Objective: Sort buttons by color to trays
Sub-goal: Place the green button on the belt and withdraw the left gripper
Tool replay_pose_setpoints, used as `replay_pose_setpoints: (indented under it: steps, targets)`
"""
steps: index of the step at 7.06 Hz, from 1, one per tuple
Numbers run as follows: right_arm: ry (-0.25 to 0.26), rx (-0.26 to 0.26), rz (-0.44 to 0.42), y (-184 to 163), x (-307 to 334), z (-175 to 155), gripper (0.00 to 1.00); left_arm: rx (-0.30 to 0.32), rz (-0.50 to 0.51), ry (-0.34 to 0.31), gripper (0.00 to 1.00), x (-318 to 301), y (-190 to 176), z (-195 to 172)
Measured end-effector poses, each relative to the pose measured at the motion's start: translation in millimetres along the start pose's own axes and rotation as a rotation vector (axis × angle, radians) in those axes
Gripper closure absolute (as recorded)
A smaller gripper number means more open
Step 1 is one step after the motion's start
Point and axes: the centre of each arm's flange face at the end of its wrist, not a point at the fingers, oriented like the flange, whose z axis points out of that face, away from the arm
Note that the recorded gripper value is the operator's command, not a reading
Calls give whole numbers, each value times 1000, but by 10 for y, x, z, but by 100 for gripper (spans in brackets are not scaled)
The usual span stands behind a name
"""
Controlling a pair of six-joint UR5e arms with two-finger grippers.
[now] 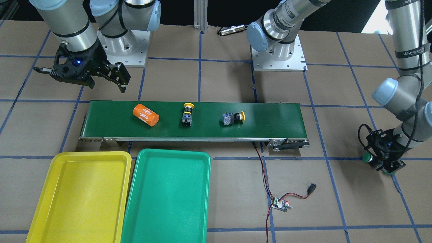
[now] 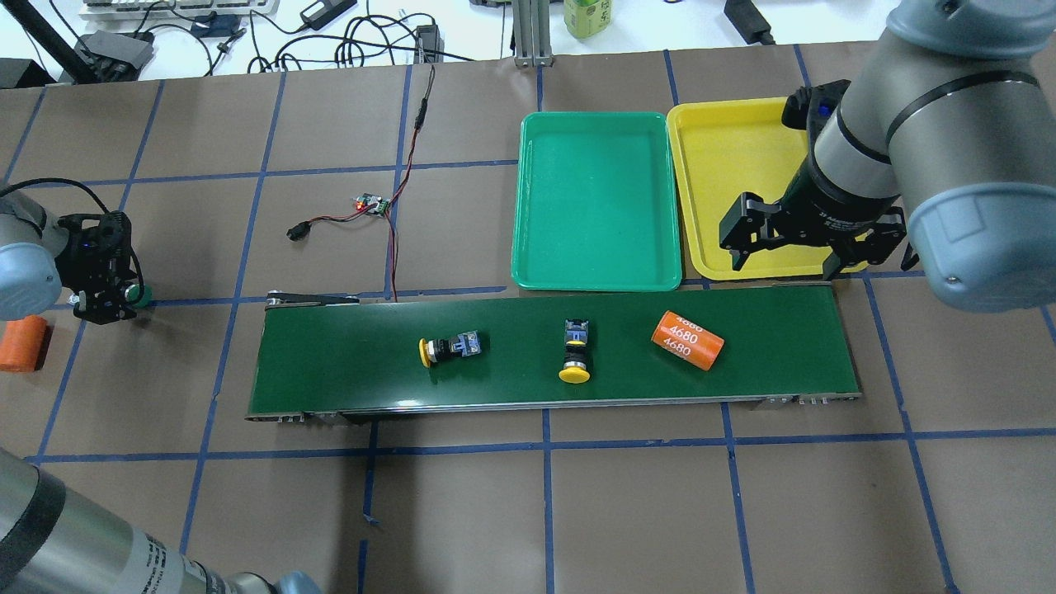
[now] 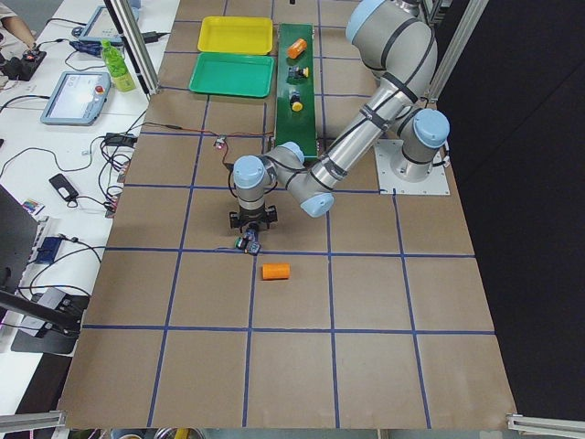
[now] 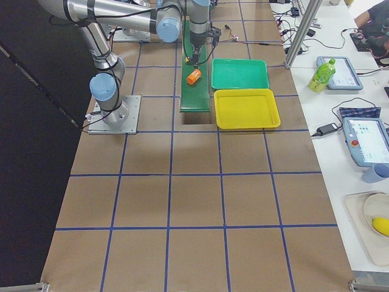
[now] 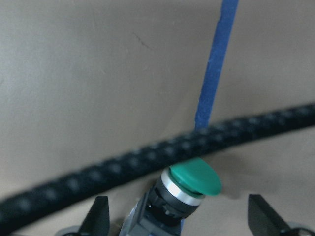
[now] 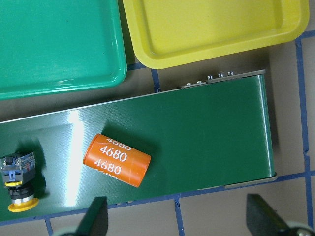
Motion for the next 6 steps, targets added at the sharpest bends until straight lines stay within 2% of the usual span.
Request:
replay_pose_setpoints:
  steps: [1,2,4,5,6]
  targets:
    - [0,9,-2,-6,2,11,14,-2,-11,0,100,17,-36,-78]
    - [0,14,-2,-10,2,18,15,0,-28,9,100,69,-105,-200]
    - [-4,15,-2,-15,3,22,13,6,-116,30,100,244,-383,-668]
    - [-7,16,-2,-17,4,22,0,10,-207,47,100,356,-650,-954]
    - [-6,17,-5,-20,7,20,0,9,-333,65,100,495,-1027,-1211]
